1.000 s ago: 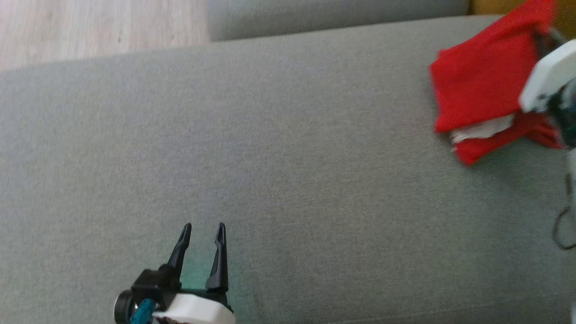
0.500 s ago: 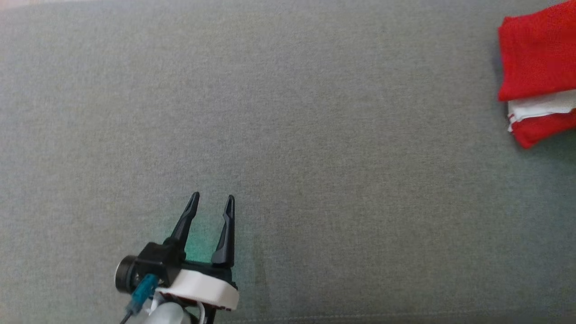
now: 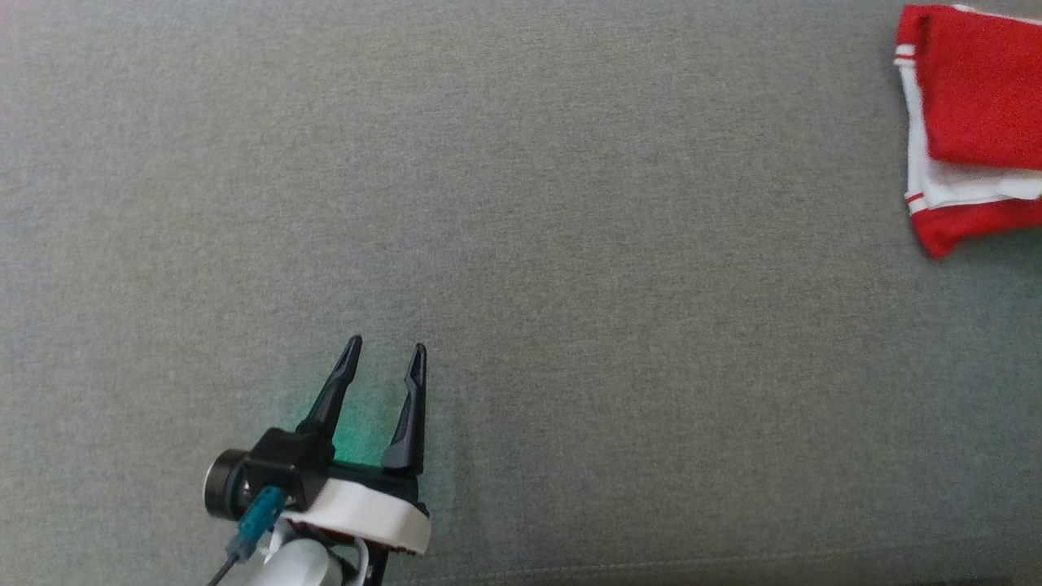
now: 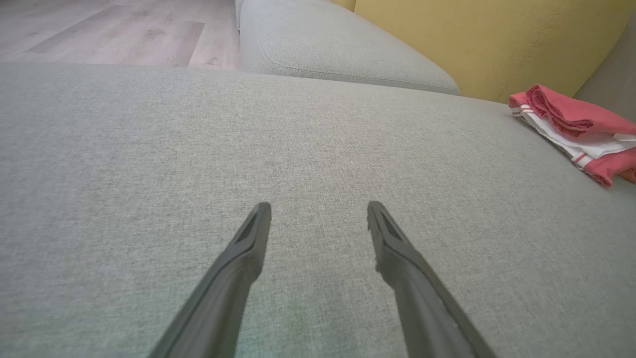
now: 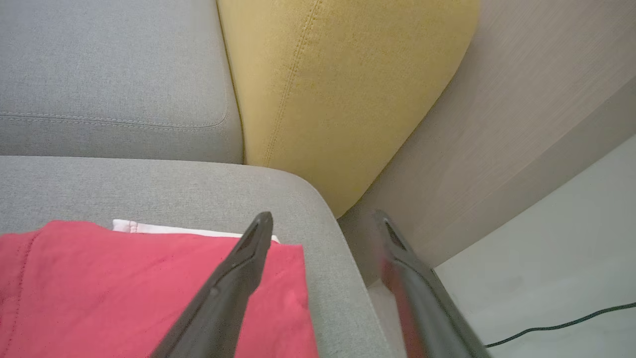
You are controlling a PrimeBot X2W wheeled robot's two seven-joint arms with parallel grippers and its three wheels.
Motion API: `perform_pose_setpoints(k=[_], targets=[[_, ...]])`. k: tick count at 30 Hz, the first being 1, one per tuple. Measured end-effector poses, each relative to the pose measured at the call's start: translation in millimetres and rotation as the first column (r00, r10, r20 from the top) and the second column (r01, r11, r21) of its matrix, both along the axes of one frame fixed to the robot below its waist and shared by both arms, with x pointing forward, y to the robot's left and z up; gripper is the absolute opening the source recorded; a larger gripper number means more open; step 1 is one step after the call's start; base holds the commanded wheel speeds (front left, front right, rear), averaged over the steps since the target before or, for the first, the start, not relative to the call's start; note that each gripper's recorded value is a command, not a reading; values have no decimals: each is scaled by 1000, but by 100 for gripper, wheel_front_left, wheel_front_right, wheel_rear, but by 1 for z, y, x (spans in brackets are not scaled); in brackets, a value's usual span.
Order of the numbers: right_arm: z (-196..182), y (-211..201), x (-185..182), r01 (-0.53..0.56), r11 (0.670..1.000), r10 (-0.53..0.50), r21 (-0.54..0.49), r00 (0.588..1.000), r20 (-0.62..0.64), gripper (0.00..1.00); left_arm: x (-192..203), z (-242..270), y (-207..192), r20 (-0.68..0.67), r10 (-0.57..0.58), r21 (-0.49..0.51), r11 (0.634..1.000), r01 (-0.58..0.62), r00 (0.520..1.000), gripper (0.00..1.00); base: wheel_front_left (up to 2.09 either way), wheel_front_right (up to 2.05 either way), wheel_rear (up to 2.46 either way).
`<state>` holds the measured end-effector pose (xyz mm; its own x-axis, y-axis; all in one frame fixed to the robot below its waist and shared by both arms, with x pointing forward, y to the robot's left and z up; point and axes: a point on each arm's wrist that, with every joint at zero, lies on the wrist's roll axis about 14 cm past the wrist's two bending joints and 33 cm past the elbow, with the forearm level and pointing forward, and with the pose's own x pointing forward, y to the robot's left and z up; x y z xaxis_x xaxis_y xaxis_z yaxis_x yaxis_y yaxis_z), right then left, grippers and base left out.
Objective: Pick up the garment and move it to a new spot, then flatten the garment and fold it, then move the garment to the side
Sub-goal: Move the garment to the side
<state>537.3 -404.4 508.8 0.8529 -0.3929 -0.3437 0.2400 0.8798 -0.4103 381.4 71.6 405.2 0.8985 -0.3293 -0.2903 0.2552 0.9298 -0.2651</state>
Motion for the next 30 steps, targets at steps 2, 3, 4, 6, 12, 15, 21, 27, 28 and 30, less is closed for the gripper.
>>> perform_pose_setpoints(k=[2,3,4,6,12,15,21,27,28,30], targets=[[-6,8,0,-9,1000,9,19,1000,6,100,1,1,-1,2,-4,0,1000,4,1000,100,0,0,0],[-9,13,1,-16,999,15,29,1000,10,100,1,1,-2,4,-6,0,1000,6,1000,100,0,0,0],[-11,18,1,-23,999,23,40,1000,15,100,2,1,-2,6,-8,1,1000,8,1000,100,0,0,0],[-13,27,2,-41,998,40,53,999,29,100,2,1,-3,3,-13,7,1000,13,1000,100,0,0,0],[-1,51,6,-102,992,95,68,990,102,100,4,10,0,32,-9,14,1000,8,999,100,0,0,0],[13,71,9,-154,985,139,79,976,168,100,7,21,4,65,8,12,1000,-9,998,100,0,0,0],[49,113,4,-263,959,220,102,925,310,100,9,44,18,129,68,-5,998,-68,989,100,0,0,0],[55,154,-24,-344,923,258,172,886,386,100,-3,57,37,159,135,-22,991,-133,978,100,0,0,0],[53,161,-30,-355,916,260,188,881,396,100,-6,58,40,158,146,-24,989,-144,976,100,0,0,0],[49,173,-43,-376,900,262,220,871,416,100,-14,61,46,165,168,-31,986,-165,972,100,0,0,0]])
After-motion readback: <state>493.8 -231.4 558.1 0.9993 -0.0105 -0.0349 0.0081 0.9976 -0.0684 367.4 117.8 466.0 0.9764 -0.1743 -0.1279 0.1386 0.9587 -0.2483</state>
